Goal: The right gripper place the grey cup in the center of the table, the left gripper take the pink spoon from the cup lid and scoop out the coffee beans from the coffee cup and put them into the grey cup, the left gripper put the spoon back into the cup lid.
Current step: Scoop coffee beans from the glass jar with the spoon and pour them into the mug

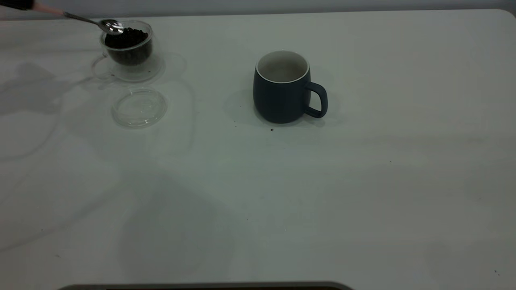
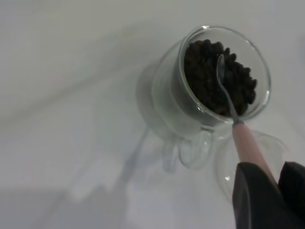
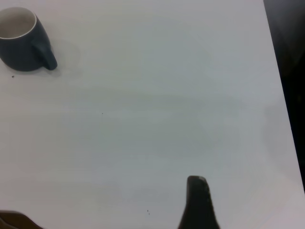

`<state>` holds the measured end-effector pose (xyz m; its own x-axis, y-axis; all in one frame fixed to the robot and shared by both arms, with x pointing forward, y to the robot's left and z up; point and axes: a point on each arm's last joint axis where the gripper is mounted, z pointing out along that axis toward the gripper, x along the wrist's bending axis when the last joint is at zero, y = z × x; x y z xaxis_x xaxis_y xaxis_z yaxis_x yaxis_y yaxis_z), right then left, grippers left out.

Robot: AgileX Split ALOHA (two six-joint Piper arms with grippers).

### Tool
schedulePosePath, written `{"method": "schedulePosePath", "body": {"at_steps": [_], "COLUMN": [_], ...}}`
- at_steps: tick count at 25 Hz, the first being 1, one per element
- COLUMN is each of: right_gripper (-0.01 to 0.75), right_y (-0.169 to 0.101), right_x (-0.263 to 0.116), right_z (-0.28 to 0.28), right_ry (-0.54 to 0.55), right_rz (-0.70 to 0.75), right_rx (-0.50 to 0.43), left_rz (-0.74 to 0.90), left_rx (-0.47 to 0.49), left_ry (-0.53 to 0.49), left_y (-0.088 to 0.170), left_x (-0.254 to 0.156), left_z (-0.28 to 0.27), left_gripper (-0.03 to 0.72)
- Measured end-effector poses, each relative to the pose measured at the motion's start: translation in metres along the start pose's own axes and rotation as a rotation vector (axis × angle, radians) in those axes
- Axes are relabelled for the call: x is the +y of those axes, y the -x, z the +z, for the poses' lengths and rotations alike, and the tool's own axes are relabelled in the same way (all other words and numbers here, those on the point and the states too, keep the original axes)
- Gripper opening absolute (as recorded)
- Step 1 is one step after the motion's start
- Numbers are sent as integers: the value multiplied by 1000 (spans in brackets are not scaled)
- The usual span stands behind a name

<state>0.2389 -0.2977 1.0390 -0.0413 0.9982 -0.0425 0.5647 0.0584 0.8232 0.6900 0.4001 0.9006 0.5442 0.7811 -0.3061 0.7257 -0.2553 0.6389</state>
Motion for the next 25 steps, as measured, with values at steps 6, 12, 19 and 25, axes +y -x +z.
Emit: {"method": "schedulePosePath", "body": {"at_steps": [6, 12, 19, 25], "right_gripper": [590, 590, 590, 590], "right_y": [0, 0, 0, 0], "right_x": [0, 0, 0, 0], "right_z": [0, 0, 0, 0], "right_ry": [0, 0, 0, 0], "right_rz": [0, 0, 0, 0], "right_rx": [0, 0, 0, 0], "left_rz": [107, 134, 41, -70], "left_rx": [17, 37, -12, -32], "left_ry": [1, 2, 9, 15], "left_y": [7, 8, 6, 5], "left_x": [5, 5, -6, -7], "left_z": [27, 41, 55, 55], "left_gripper": [127, 127, 127, 127]}}
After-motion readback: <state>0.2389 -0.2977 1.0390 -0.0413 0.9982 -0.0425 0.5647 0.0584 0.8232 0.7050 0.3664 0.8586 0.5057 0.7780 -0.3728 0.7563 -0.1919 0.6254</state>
